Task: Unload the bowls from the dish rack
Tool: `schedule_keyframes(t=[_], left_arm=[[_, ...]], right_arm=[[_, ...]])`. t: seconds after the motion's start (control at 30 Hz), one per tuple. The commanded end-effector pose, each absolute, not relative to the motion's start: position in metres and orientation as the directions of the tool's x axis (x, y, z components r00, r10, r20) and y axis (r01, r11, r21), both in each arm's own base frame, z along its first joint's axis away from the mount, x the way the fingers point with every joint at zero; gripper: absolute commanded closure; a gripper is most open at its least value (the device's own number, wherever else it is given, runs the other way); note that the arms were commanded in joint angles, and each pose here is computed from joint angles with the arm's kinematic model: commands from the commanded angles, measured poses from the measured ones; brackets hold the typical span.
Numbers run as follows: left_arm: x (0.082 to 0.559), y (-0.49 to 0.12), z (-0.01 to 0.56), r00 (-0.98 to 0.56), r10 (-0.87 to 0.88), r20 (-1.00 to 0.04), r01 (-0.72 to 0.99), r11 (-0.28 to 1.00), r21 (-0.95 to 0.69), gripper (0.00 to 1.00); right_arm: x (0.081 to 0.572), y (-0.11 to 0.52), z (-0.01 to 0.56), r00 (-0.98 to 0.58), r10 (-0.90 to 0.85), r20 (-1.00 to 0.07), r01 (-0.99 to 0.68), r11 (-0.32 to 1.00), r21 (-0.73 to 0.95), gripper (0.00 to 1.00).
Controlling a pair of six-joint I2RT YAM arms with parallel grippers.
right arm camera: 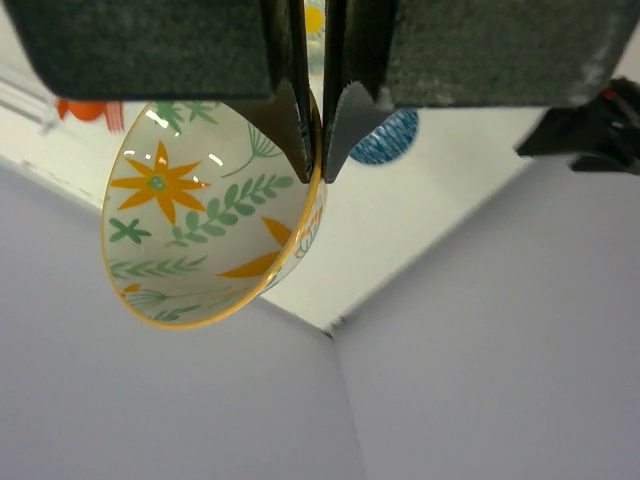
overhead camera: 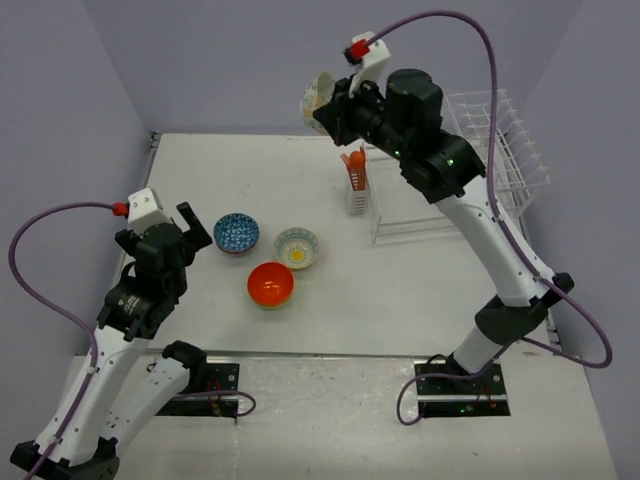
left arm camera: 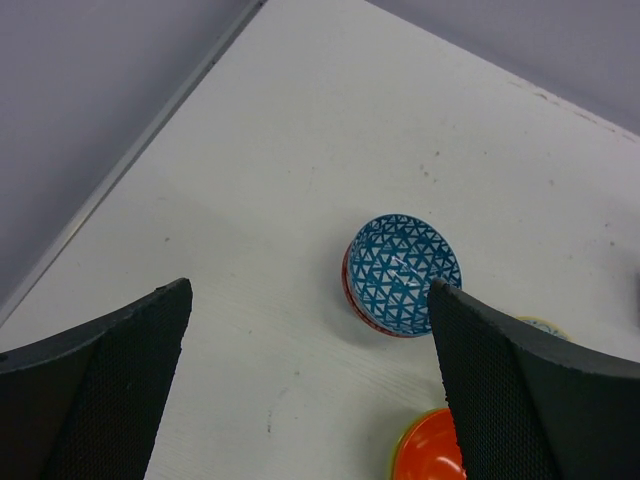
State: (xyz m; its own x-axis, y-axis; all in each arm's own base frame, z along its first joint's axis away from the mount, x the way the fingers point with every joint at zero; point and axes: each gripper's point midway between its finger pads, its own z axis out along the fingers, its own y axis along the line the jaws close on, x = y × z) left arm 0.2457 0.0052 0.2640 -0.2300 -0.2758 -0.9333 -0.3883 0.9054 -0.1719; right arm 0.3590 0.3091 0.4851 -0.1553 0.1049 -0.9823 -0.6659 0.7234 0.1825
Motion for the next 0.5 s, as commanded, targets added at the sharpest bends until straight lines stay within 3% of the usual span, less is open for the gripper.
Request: schedule_keyframes(t=[0.0, 0.03, 0.1, 0.27, 0.47], left_arm=[[0.237, 0.026, 0.28, -0.135, -0.318, -0.939, -0.478, 0.851, -0.219, 0.0], [0.235, 0.028, 0.281, -0.129, -0.319, -0.939, -0.484, 0.847, -0.221, 0.0], [0.232, 0.033, 0.283, -0.114, -0.319, -0.941, -0.502, 0.836, -0.222, 0.0], [0.228, 0.036, 0.286, -0.099, -0.325, -0.941, -0.514, 0.826, -0.231, 0.0], [0.226, 0.039, 0.286, -0.1, -0.323, -0.941, -0.526, 0.82, -0.226, 0.0]], right_arm=[[0.367, 0.282, 0.403, -0.275, -0.363, -0.89, -0.53, 0.83, -0.175, 1.0], [0.365, 0.287, 0.361, -0.369, -0.459, -0.808, -0.518, 0.824, -0.231, 1.0], [0.359, 0.299, 0.336, -0.396, -0.524, -0.754, -0.542, 0.796, -0.269, 1.0], [0.336, 0.332, 0.286, -0.372, -0.69, -0.621, -0.61, 0.686, -0.397, 1.0], [0.313, 0.372, 0.236, -0.314, -0.801, -0.51, -0.706, 0.556, -0.438, 1.0]])
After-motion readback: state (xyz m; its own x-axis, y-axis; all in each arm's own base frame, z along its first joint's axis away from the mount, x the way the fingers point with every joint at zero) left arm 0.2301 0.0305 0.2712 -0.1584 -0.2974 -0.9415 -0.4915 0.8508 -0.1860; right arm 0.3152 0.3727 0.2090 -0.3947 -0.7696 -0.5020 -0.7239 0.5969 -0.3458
